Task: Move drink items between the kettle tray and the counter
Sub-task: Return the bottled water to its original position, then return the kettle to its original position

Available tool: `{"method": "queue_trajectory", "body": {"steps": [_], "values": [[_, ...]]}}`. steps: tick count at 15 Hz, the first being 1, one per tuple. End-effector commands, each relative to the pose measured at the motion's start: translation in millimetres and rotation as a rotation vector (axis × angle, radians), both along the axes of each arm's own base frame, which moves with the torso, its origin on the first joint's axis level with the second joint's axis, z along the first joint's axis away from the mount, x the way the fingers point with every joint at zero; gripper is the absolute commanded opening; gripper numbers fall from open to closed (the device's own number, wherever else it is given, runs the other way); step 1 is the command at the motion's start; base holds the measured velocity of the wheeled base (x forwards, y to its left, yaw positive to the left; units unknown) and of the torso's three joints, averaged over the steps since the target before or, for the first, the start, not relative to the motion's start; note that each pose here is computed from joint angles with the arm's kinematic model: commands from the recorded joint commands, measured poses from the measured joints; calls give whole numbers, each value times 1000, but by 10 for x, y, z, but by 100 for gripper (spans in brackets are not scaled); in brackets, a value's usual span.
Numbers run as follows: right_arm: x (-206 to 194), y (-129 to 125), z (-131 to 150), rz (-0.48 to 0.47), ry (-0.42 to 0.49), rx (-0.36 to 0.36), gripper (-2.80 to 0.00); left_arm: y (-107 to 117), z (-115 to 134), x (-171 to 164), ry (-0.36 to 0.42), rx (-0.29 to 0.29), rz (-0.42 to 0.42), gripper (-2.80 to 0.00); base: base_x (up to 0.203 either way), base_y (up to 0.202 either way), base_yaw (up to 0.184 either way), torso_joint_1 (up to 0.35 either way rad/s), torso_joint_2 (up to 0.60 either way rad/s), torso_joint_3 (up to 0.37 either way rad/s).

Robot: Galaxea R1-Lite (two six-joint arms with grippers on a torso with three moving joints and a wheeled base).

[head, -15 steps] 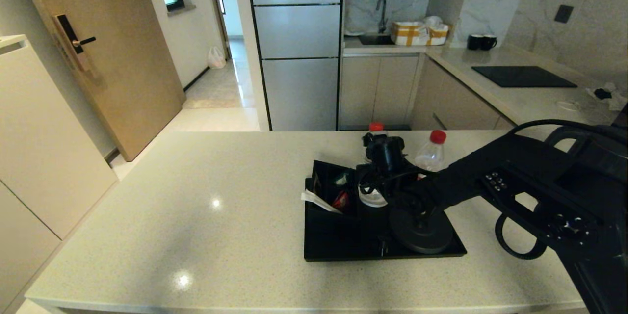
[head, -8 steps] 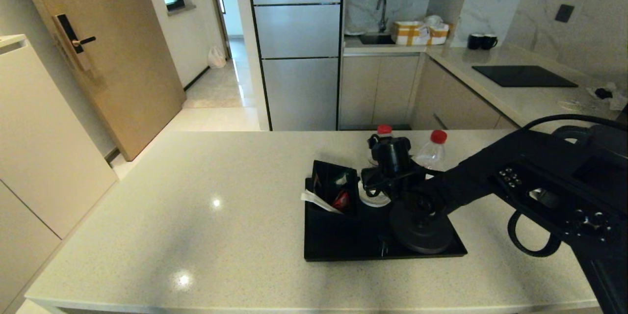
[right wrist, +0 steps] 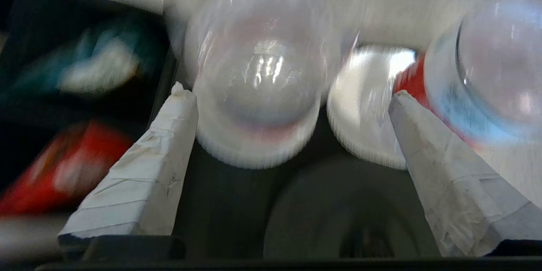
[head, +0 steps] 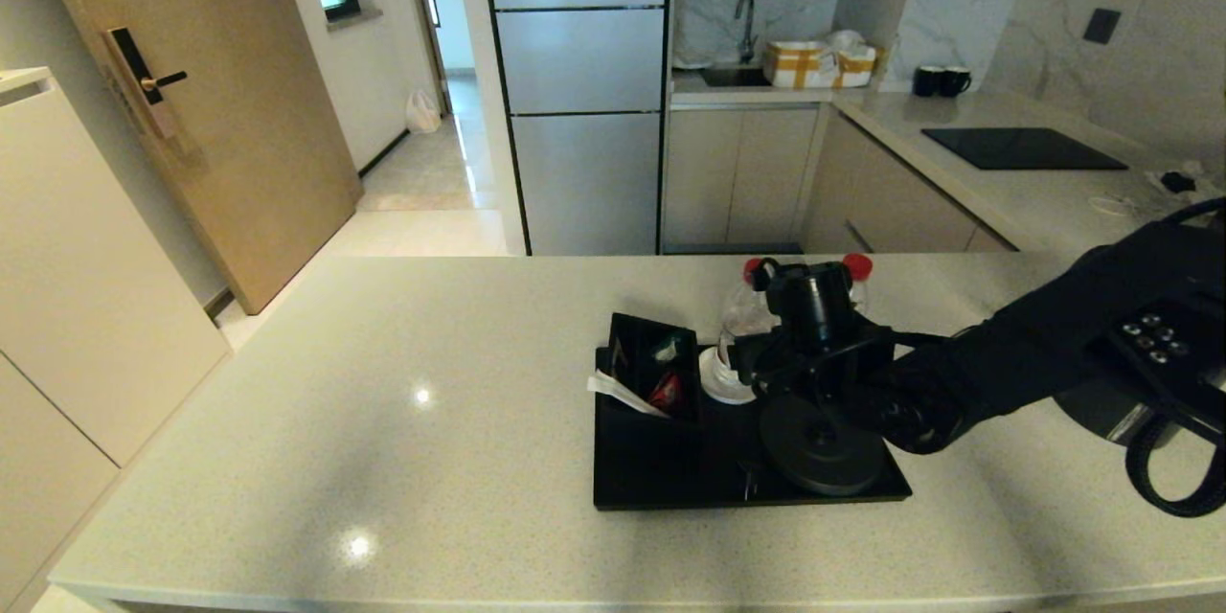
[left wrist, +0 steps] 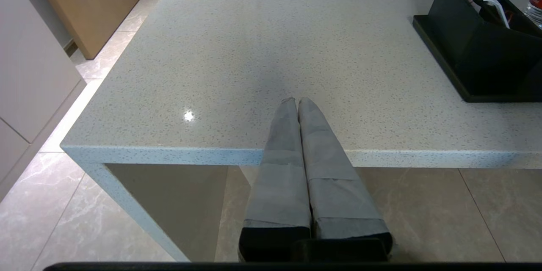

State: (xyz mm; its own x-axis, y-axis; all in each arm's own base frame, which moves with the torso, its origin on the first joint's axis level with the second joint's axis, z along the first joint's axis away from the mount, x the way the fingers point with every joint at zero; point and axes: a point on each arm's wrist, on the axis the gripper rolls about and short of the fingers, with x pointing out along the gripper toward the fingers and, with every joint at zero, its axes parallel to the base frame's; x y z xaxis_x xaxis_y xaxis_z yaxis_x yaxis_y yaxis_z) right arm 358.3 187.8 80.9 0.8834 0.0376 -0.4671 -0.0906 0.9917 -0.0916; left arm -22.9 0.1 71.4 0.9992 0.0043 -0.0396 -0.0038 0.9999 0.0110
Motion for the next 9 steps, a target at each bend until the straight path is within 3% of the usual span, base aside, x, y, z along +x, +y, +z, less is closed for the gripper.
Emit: {"method": "queue_trajectory", "body": {"steps": [1,7,8,9], "values": [[-232,-40,185,27,-13,15,0,0,0,0,0,0,0,-280,0,0,0,0,0,0],[-964,-287,853,71,-89,99,0,0,0,0,0,0,0,-280,0,0,0,0,0,0],[-1100,-369,950,70,-97,107,-280,0,0,0,0,0,0,-280,0,0,0,0,0,0],[-1240,-457,1043,66,-109,122,-280,0,0,0,0,0,1,-280,0,0,0,0,0,0]]}}
